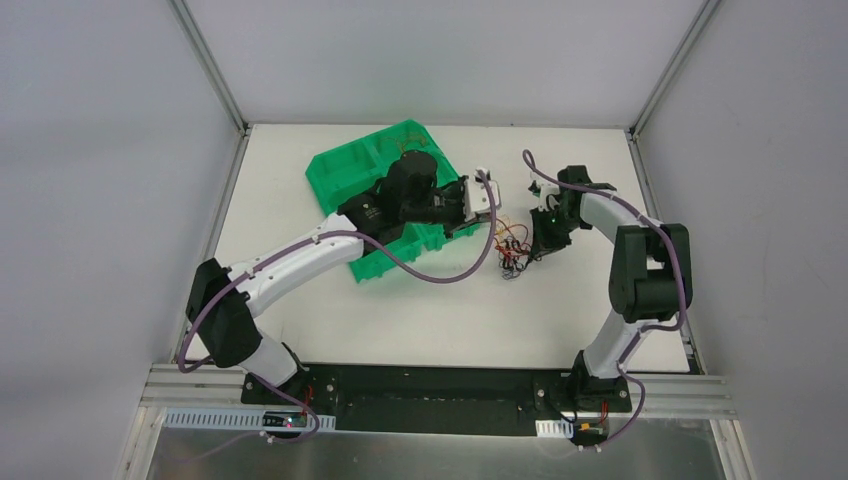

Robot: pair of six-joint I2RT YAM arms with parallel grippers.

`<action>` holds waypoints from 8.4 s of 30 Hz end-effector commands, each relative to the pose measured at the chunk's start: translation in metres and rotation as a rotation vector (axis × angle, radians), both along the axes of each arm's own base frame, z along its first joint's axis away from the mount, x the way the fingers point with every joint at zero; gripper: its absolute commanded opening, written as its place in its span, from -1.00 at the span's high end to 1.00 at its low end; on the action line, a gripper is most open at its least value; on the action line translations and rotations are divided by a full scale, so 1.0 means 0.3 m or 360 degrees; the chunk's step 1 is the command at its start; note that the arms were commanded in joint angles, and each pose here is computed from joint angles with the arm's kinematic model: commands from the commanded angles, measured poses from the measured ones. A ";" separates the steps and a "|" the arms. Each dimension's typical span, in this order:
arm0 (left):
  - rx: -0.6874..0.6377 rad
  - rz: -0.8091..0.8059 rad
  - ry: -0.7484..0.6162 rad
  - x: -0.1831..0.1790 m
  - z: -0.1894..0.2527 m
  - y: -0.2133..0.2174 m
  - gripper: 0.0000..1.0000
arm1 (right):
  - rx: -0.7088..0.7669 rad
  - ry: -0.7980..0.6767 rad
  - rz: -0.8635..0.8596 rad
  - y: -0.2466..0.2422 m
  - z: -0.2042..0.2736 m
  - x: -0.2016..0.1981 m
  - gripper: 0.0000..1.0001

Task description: Untangle the cables

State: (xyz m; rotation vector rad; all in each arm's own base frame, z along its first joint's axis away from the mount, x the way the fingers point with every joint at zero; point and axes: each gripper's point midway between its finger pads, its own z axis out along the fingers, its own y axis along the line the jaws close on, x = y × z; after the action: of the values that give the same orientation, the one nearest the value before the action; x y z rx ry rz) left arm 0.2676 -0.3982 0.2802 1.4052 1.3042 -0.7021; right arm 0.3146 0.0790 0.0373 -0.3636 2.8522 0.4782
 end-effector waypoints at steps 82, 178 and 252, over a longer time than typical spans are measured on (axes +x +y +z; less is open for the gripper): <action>-0.0502 0.0343 0.0662 0.124 0.247 -0.157 1.00 | 0.0792 -0.1482 0.0033 0.107 0.776 -0.111 -0.99; -0.0933 0.1986 0.0759 0.810 0.382 1.160 1.00 | 0.0356 -0.0955 0.0372 0.083 0.517 -0.076 -0.86; -0.0061 0.1800 0.1561 0.911 -0.586 1.096 1.00 | 0.0244 -0.0817 0.0349 0.083 0.512 -0.128 -0.89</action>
State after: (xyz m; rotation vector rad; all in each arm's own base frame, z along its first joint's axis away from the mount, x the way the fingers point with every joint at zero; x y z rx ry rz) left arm 0.5382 -0.0792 0.1115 0.1035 2.3949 -0.6204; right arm 0.2797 0.1024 0.1861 -0.6733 2.2708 0.5391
